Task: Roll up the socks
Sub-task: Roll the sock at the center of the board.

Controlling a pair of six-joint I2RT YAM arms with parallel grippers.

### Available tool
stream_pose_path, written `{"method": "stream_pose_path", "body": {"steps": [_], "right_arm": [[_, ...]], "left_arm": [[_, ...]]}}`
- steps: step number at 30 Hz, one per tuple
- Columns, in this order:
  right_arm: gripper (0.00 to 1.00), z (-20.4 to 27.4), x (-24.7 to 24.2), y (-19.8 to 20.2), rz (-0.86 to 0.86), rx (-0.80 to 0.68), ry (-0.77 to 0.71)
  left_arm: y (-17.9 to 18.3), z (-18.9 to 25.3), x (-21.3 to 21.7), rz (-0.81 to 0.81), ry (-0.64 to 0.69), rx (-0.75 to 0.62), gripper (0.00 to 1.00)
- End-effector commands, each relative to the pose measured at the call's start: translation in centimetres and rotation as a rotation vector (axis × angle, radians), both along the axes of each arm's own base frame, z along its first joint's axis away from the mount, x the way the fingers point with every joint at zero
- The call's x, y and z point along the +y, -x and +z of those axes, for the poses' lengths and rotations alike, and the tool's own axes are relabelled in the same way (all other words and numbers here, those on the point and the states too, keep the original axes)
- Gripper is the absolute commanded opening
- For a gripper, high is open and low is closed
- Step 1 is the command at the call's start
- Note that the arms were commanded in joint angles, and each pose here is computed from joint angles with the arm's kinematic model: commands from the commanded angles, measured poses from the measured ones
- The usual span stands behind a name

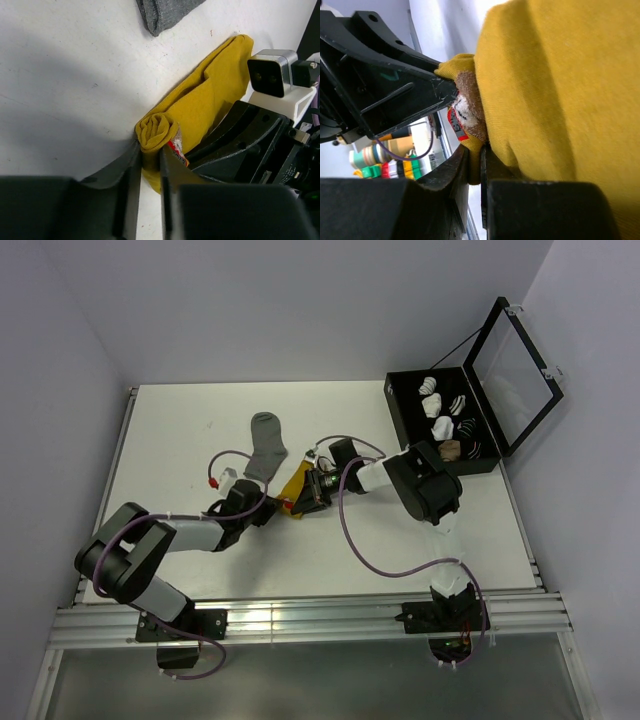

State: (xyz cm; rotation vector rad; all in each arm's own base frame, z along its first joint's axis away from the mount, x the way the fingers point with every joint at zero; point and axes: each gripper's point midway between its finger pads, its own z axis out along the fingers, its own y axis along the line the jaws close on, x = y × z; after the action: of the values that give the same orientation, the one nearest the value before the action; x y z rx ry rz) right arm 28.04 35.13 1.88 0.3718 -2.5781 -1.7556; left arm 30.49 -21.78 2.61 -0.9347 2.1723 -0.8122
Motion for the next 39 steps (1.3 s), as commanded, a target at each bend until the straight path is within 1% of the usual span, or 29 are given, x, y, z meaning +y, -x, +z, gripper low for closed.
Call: {"method": "stream_pose_path", "body": {"steps": [1,2,3,4,7,8,10,11,12,13,15,16,17,19,20,21,24,27,30,31,39], "right_arm": [[0.14,-0.4,-0.7,-0.5,-0.032,-0.073,0.081],[0.21,-0.5,-1.0,-0.5,-0.038,-0.096,0.093],[0.25,-0.1,-1.0,-0.4,-0.033,-0.112,0.088],[0.33,0.7,-1.0,-0.5,-0.04,-0.146,0.089],[0.4,1.1,-1.8,-0.8,-0.07,-0.217,0.136],[0.49,2.2,-1.9,-0.9,-0.073,-0.28,0.139],[0.53,2.7,-2.4,-1.0,-0.086,-0.335,0.173],[0.54,3.5,-2.7,-1.4,-0.104,-0.411,0.198],[0.54,3.8,-2.9,-1.5,-0.11,-0.437,0.218],[0.55,3.6,-3.5,-2.0,-0.135,-0.497,0.27],[0.55,4.9,-3.6,-2.4,-0.162,-0.594,0.306],[0.55,4.8,-3.9,-2.4,-0.154,-0.65,0.333],[0.55,5.7,-3.7,-2.6,-0.178,-0.725,0.368],[0.55,5.9,-3.6,-2.5,-0.168,-0.826,0.408],[0.55,6.1,-3.9,-3.0,-0.197,-0.883,0.454],[0.55,7.0,-2.7,-2.3,-0.186,-0.941,0.435],[0.55,7.7,-1.6,-1.6,-0.184,-1.062,0.439],[0.55,7.5,-1.1,-1.3,-0.17,-1.131,0.449],[0.56,7.3,0.0,-0.5,-0.121,-1.193,0.436],[0.56,7.3,0.1,-0.6,-0.121,-1.217,0.455],[0.58,5.2,1.2,-0.5,-0.06,-1.252,0.5]], "left_arm": [[1.3,-2.8,1.5,0.007,-0.098,0.093,0.18],[1.5,-2.9,1.4,-0.007,-0.108,0.101,0.09],[1.5,-2.9,1.4,-0.013,-0.116,0.102,0.04],[1.3,-2.7,1.2,-0.023,-0.119,0.103,0.0],[1.3,-2.5,1.2,-0.048,-0.147,0.108,0.0],[1.3,-2.2,1.2,-0.056,-0.153,0.104,0.0],[1.3,-2.0,1.2,-0.063,-0.171,0.11,0.0],[1.3,-2.0,1.3,-0.072,-0.183,0.112,0.0],[1.5,-2.1,1.4,-0.078,-0.197,0.123,0.0],[1.3,-1.8,1.2,-0.084,-0.199,0.122,0.0],[1.1,-1.5,1.0,-0.099,-0.205,0.119,0.0],[1.2,-1.6,1.0,-0.104,-0.211,0.128,0.0],[1.2,-1.6,1.0,-0.111,-0.217,0.132,0.0],[1.1,-1.4,0.8,-0.121,-0.219,0.133,0.0],[1.2,-1.4,0.7,-0.126,-0.219,0.138,0.0],[1.1,-1.2,0.6,-0.131,-0.219,0.135,0.0],[1.1,-1.1,0.4,-0.143,-0.216,0.136,0.0],[1.2,-1.1,0.3,-0.15,-0.216,0.139,0.0],[1.2,-1.1,0.2,-0.155,-0.212,0.139,0.0],[1.3,-1.2,0.2,-0.157,-0.213,0.143,0.0],[1.3,-1.2,0.0,-0.165,-0.21,0.146,0.0]]}}
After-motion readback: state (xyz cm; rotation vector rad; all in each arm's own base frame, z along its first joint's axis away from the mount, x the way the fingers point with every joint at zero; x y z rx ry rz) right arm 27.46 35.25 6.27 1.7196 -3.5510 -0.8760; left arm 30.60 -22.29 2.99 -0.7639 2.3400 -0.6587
